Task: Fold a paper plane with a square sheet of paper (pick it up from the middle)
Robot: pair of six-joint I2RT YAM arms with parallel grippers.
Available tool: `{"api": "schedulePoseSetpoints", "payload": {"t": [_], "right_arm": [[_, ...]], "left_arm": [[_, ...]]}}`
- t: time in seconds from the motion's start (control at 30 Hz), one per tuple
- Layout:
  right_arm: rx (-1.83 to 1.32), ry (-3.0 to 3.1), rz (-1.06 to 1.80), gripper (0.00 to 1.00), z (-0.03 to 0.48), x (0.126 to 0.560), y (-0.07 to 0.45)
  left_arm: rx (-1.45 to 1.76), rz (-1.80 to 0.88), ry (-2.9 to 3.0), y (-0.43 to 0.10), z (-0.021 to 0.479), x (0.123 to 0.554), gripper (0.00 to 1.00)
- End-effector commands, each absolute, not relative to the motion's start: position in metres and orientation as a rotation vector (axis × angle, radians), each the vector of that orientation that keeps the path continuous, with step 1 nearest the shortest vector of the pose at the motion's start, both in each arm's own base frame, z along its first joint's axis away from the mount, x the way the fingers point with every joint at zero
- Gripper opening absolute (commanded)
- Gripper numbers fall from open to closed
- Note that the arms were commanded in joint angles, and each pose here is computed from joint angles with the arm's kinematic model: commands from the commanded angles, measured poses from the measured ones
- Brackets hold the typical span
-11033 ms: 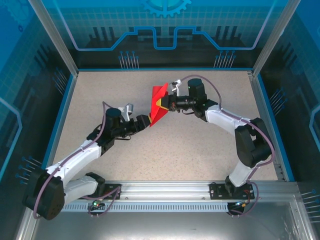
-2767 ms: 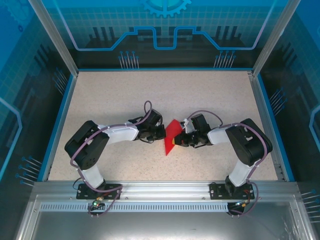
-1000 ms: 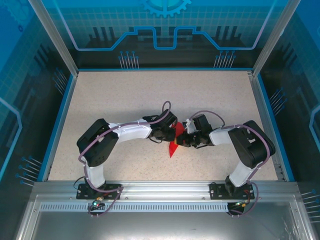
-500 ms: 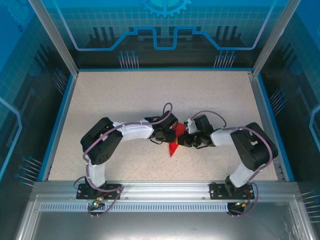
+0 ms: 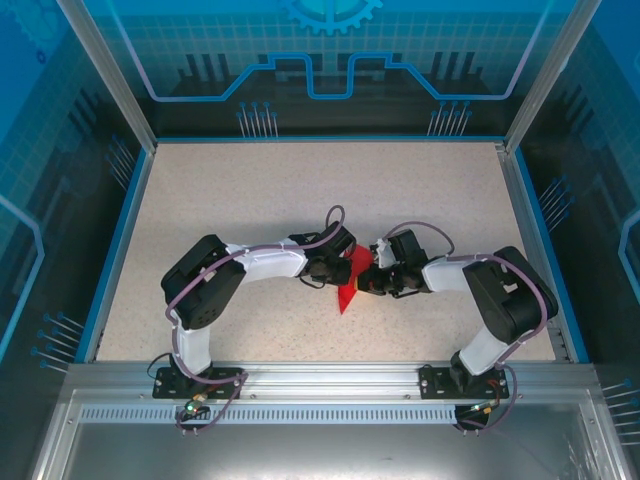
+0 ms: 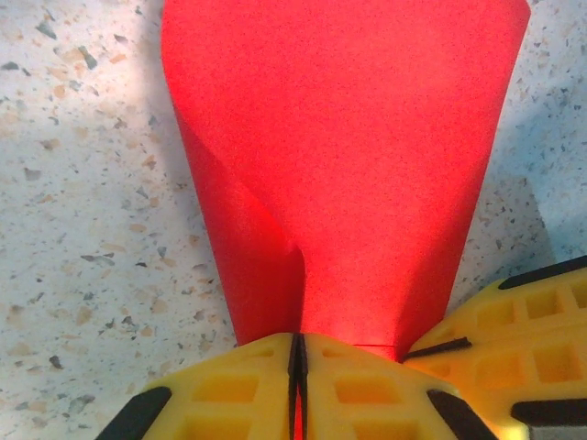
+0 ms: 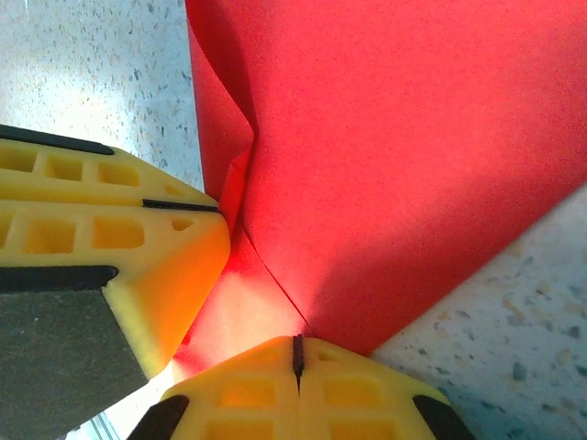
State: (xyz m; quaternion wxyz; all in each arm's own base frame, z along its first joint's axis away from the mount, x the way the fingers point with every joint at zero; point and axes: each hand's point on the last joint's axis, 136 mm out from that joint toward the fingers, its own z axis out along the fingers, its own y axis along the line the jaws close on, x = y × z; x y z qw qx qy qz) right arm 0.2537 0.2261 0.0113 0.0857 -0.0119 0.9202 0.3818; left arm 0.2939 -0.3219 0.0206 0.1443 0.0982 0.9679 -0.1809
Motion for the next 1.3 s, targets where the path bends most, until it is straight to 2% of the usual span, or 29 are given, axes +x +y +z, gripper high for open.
{"api": "schedulePoseSetpoints", "payload": {"t": [0.0, 0.27, 0.6, 1.27], "right_arm": [[-0.03, 2.798, 1.068, 0.0, -0.002, 0.251, 0.22], [-0.02, 2.818, 1.047, 0.0, -0.009, 0.249, 0.217], [-0.019, 2.809, 1.055, 0.0, -0.009, 0.247, 0.216], [-0.006, 2.746, 1.089, 0.0, -0.002, 0.248, 0.212]], "left_arm": [[0.281, -0.602, 2.754, -0.33, 0.038, 0.297, 0.11], [0.277, -0.742, 2.699, -0.344, 0.064, 0.295, 0.12], [0.264, -0.719, 2.77, -0.342, 0.035, 0.29, 0.12], [0.305, -0.722, 2.826, -0.341, 0.009, 0.279, 0.12]]}}
